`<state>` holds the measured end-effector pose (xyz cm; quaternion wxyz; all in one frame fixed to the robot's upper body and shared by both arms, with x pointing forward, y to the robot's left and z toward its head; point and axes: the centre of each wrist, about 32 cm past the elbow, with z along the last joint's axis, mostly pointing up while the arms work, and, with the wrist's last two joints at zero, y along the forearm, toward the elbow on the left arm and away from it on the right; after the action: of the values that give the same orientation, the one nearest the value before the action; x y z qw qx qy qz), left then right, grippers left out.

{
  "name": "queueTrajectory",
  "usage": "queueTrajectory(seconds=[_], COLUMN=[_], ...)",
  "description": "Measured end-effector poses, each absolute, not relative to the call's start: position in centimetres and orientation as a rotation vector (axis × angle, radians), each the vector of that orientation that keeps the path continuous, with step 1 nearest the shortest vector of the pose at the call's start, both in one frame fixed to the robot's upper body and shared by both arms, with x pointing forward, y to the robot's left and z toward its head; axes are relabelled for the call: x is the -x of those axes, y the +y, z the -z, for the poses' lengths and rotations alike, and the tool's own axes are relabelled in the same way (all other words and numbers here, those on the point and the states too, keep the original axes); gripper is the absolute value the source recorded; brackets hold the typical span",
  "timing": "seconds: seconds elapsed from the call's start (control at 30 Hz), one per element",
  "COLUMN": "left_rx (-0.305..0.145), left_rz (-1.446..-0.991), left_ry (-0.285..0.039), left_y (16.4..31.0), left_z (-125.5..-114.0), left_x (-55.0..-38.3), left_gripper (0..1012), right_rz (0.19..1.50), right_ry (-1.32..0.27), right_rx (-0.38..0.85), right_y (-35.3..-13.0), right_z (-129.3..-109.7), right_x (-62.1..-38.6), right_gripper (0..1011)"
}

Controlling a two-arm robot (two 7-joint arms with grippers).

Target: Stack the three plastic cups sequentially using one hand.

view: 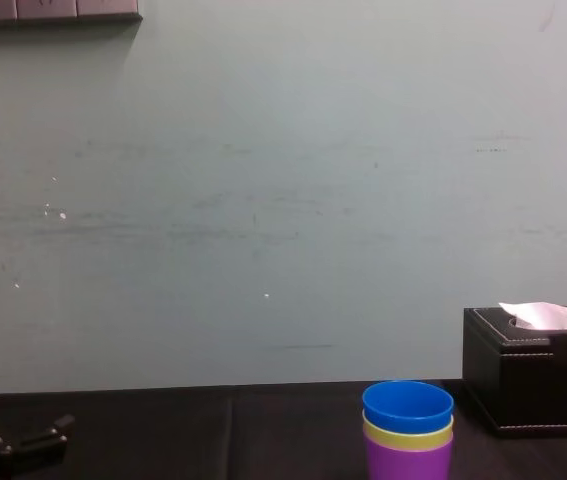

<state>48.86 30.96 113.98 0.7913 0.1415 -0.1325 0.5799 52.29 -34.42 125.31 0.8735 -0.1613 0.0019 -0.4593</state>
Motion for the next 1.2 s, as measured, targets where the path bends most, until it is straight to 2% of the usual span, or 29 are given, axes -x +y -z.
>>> queueTrajectory(seconds=[0.5, 1.2], left_rx=[-0.304, -0.304], left_rz=[-1.248, -1.248], left_ry=[-0.285, -0.285], left_y=[31.0, 31.0], left_z=[-114.0, -114.0], left_x=[-48.9, -48.9], left_gripper=[1011, 1011], right_rz=[1.020, 1.014], right_ry=[0.089, 0.075], right_rx=[0.376, 0.374], right_y=[-36.1, -36.0], right_z=[-122.1, -122.6], right_x=[-52.1, -52.1], right_gripper=[1003, 1003])
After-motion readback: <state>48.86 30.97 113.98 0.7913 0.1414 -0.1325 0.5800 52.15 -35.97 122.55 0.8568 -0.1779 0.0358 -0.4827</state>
